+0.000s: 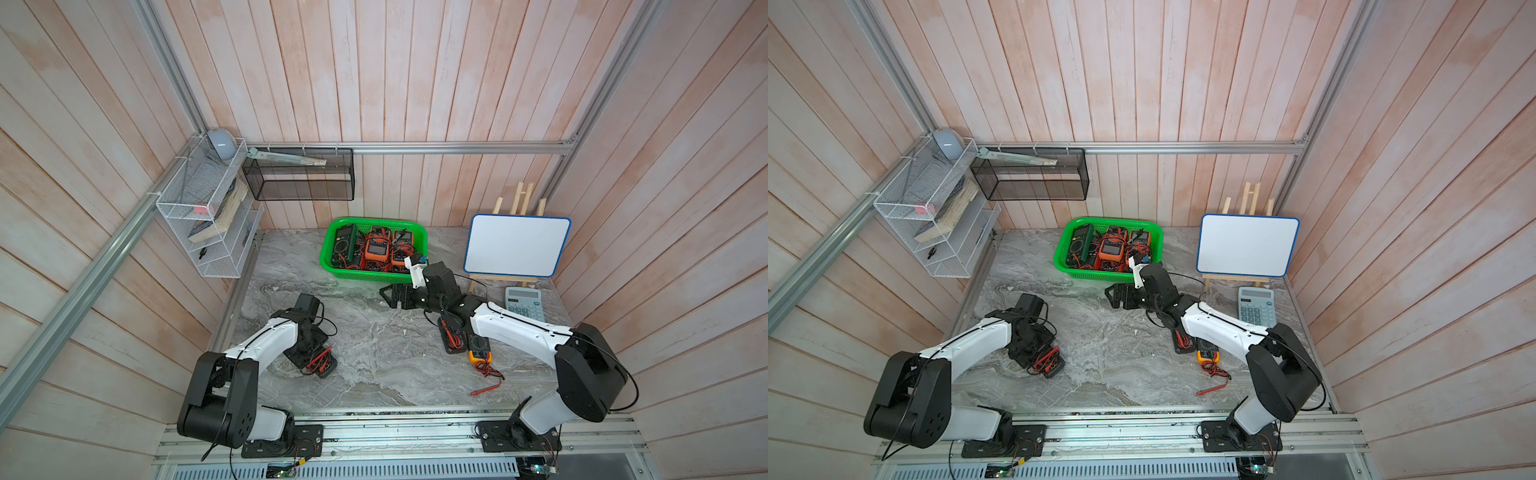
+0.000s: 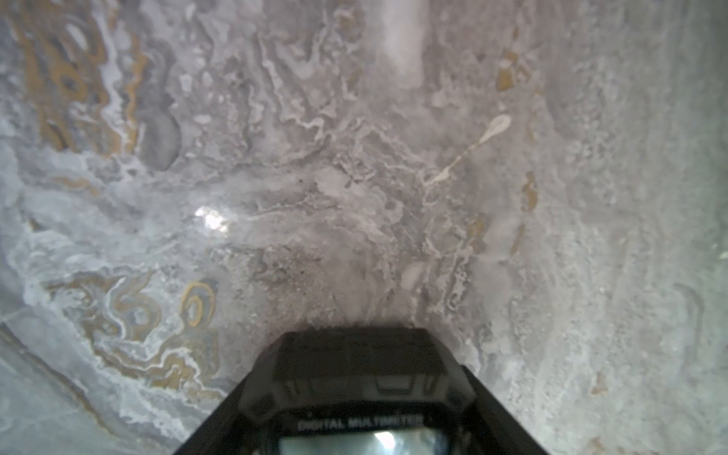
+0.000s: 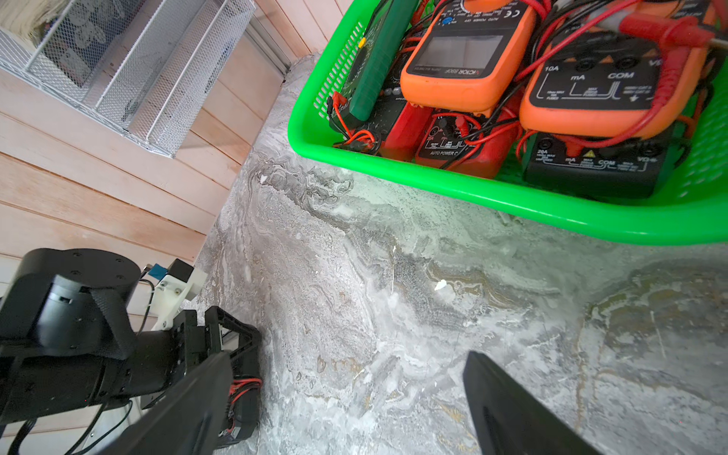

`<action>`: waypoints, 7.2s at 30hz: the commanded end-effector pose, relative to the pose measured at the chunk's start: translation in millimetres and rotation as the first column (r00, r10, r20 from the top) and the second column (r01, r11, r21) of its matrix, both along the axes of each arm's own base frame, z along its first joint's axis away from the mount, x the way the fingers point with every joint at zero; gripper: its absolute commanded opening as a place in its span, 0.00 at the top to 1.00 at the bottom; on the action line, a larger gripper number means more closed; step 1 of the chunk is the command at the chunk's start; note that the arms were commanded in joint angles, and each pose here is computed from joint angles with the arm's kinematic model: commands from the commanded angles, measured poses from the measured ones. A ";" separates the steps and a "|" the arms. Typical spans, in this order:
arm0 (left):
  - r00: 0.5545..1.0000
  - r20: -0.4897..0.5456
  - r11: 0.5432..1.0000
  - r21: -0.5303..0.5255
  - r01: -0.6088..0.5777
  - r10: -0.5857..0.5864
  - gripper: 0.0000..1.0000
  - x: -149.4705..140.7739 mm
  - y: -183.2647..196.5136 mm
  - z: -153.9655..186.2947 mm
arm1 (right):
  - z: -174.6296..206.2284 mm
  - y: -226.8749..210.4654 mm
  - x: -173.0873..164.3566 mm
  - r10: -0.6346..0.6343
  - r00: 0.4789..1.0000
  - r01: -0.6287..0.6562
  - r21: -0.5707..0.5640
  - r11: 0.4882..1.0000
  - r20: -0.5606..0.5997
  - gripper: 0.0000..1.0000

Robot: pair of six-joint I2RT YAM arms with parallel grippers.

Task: Put the multimeter into the basket
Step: Pick up the multimeter from the center of the board, then place the multimeter in the basket, then pick up the multimeter from the center of the board, then place the multimeter in the basket.

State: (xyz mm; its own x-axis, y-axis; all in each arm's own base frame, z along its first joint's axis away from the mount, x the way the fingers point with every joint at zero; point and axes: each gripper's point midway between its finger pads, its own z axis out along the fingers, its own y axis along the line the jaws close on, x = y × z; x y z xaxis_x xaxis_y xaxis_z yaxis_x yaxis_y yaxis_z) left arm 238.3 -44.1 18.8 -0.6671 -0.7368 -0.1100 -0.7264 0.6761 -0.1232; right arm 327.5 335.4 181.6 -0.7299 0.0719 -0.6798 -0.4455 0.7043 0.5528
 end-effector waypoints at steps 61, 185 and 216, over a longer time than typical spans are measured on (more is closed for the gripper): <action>0.316 0.585 0.633 0.482 0.606 -0.747 1.00 320.8 -277.0 225.0 | 22.9 -135.3 56.6 -0.381 0.924 0.382 0.093 0.920 -0.022 0.02; 0.665 0.663 0.911 0.064 0.408 -0.344 0.00 134.9 -79.9 135.4 | -74.0 -84.3 -12.8 -0.226 0.957 0.143 -0.385 0.912 -0.180 0.59; 0.713 0.685 0.958 -0.076 0.278 -0.152 0.00 138.1 -14.2 126.6 | 62.9 64.0 152.8 -0.150 0.986 0.154 -0.048 0.987 0.072 0.58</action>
